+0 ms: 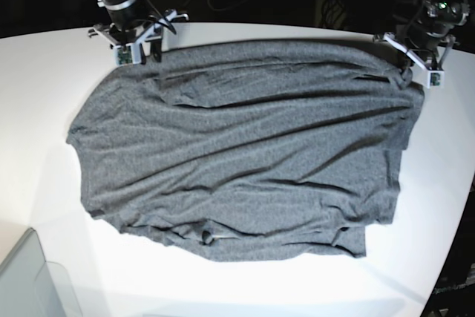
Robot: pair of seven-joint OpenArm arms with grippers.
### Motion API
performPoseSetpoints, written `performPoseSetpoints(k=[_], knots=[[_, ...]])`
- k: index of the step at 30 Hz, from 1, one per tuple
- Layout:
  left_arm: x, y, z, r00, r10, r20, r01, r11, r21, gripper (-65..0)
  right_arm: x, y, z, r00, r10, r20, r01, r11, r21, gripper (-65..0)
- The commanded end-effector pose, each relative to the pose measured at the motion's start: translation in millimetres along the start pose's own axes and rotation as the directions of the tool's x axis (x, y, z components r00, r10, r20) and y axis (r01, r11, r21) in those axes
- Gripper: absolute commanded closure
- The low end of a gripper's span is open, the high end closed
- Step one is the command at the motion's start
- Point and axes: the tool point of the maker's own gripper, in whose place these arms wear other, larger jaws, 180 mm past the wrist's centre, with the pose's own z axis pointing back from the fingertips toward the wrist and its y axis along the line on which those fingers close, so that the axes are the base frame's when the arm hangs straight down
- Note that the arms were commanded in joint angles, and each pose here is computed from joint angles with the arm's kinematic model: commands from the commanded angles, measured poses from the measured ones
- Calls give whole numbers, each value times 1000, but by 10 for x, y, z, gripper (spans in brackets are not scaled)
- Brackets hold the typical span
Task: Layout the t-shirt on the table in an organized manner, then fold the t-shirt properly
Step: 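Grasp the shirt edge with the right gripper beside the collar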
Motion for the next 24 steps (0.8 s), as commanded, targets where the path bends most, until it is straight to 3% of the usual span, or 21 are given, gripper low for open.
performPoseSetpoints(k=[1, 7, 24], knots=[[91, 45, 39, 999, -14, 30, 14, 1000, 12, -3, 98, 1, 26, 999, 11, 37, -11, 1000, 4, -211], [85, 41, 36, 999, -14, 29, 14, 1000, 11, -3, 88, 59, 15, 999, 10, 35, -11, 1000, 19, -283], [57, 31, 41, 1000, -14, 22, 14, 1000, 8, -3, -55, 115, -122, 998, 55, -6, -55, 997, 63, -288]])
